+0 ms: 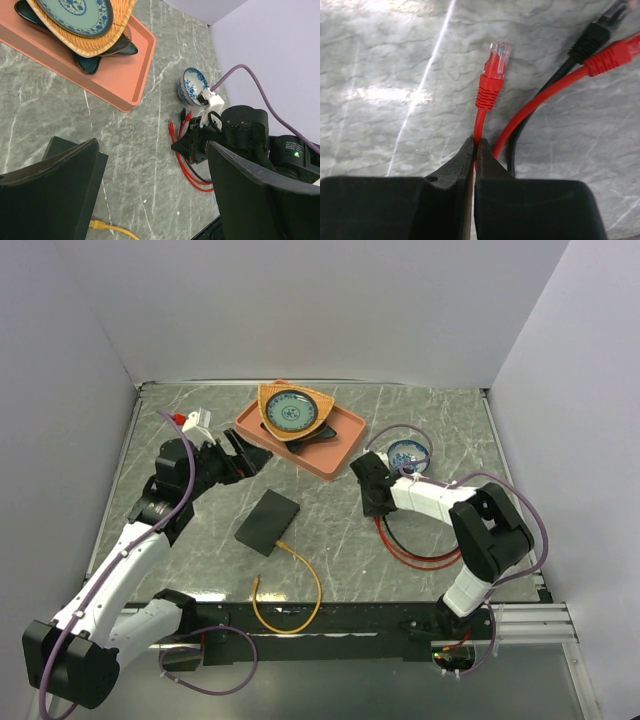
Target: Insert the plug into the switch port
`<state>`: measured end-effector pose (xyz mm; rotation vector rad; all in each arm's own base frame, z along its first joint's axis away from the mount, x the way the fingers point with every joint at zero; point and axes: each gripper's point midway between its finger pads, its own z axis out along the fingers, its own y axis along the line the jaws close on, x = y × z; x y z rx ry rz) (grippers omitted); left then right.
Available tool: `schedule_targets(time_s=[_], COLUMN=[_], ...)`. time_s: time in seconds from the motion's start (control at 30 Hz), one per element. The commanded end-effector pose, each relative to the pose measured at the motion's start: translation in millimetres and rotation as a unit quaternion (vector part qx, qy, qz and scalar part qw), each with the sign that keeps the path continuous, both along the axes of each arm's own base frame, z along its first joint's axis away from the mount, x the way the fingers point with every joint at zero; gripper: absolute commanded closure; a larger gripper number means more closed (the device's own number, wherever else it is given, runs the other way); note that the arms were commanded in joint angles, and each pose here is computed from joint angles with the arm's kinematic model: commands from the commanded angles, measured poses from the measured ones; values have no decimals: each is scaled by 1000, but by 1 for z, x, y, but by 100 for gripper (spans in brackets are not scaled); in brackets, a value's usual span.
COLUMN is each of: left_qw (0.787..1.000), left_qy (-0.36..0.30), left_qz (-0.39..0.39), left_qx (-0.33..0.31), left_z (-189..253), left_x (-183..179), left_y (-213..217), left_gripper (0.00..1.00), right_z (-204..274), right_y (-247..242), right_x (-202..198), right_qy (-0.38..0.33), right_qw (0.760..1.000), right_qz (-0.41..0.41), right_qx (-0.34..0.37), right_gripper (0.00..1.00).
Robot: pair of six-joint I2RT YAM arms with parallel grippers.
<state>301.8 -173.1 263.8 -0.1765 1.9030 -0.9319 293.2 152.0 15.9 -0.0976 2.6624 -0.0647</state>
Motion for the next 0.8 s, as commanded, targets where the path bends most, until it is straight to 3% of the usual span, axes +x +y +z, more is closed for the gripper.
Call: schedule_targets(time_s=[0.0,0.17,0.37,0.47,0.57,0.77], left_qw=[999,999,999,999,999,999], left_qy=[-34,-31,-32,-31,-31,-31], left_qz=[7,11,15,17,17,18], left_qx=[-3,-1,1,2,1,-1], left_z=[27,25,24,24,23,23], left_x=[0,2,2,2,1,2], left_y=[4,5,7,7,7,7], left_gripper=[4,4,4,4,4,4], right_z=[35,98,206,263,325,386], right_y=[11,7,0,-2,-12,-29], right_x=[6,12,4,-10,-37,-74], right_qy=[-37,-93,-218,-293,-380,-476], right_qw=[999,994,969,941,897,835], right_qz=[13,16,33,60,82,108], right_qx=[37,47,109,160,209,253], right_gripper=[100,100,100,100,100,100])
